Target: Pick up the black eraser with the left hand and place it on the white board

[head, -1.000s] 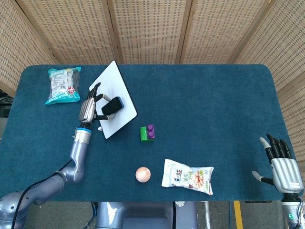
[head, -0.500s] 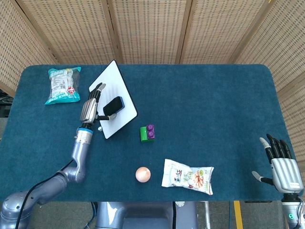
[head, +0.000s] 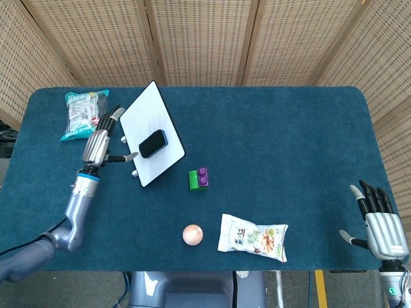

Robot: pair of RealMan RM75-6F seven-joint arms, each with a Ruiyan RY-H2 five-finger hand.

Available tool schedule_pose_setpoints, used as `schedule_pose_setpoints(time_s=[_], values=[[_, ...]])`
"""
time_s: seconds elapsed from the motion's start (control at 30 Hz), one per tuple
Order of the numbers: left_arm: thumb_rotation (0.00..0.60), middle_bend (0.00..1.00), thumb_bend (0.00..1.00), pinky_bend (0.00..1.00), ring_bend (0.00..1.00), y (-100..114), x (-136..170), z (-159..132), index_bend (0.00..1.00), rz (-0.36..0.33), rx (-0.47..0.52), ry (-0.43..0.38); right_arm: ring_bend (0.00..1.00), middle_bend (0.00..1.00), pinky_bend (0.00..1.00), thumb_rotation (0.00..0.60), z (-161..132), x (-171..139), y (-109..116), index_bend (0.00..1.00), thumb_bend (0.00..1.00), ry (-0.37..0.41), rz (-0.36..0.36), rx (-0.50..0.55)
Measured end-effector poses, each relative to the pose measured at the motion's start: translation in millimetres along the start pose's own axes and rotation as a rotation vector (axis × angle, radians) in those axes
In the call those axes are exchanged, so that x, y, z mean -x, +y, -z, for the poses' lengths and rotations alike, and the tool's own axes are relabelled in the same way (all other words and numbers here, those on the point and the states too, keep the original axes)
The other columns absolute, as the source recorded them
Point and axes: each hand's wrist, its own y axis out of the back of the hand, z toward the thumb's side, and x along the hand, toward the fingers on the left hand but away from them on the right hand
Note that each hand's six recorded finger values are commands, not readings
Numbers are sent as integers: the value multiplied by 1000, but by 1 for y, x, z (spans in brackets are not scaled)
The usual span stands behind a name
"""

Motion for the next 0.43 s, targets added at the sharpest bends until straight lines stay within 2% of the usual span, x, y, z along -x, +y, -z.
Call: schedule_pose_setpoints(time_s=[0.13,0.3,0.43], values=[[600,0,0,0,0,40,26,7,0,50,-127,14,0,0,0,600,-1,0,0,63,105,0,1,-4],[600,0,0,0,0,90,85,29,0,78,-302,107,0,0,0,600,-1,0,0,63,105,-1,4,-10],[600,0,0,0,0,108,121,45,0,68,-352,180,0,0,0,600,-1,-1,0,63,105,-2,6,-14]])
